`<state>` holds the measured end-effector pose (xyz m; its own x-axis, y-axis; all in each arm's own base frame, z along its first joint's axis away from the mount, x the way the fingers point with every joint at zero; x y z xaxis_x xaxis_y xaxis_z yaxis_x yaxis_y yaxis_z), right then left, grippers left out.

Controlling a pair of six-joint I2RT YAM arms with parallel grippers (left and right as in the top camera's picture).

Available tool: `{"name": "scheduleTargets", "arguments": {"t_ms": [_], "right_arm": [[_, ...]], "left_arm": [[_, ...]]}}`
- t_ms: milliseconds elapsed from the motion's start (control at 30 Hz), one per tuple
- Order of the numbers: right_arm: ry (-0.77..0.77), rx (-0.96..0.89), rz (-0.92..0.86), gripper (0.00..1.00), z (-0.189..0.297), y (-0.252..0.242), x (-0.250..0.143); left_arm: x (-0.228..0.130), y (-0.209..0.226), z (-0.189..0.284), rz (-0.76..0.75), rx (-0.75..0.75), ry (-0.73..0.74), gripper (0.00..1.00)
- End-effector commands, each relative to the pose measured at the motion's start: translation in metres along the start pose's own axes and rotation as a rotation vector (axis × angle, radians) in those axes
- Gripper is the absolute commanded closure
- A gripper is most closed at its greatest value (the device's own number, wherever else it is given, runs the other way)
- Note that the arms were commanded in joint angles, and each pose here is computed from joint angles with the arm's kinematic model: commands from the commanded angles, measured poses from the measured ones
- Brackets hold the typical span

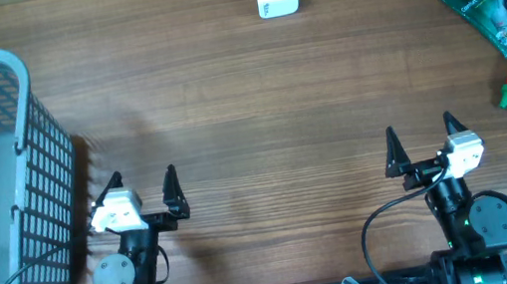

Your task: Scan the item barcode

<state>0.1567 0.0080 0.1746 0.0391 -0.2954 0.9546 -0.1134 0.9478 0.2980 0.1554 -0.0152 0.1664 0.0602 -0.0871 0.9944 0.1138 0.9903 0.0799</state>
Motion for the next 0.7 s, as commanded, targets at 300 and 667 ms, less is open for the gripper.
{"name": "scheduleTargets", "arguments": {"t_ms": [300, 667], "right_arm": [[-0.017, -0.016, -0.012, 0.00, 0.0005, -0.0013, 0.0020], [-0.017, -0.016, -0.013, 0.00, 0.0005, -0.0013, 0.0020]], "left_arm": [[-0.0028, -0.0014, -0.0004, 0.041, -0.010, 0.003, 0.00], [-0.0030, -0.0014, -0.0005, 0.041, -0.010, 0.004, 0.00]]}}
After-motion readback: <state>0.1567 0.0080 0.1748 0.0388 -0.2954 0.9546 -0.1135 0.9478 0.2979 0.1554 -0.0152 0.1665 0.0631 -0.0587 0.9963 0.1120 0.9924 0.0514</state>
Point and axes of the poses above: each gripper's point midway between its finger pads, its own z axis back along the fingers, its own y axis along the line the jaws close on, x = y × z, the point moved 9 cm from there along z, back along the fingers, and after that the axes turned 15 degrees about -z, right-handed, at the moved point
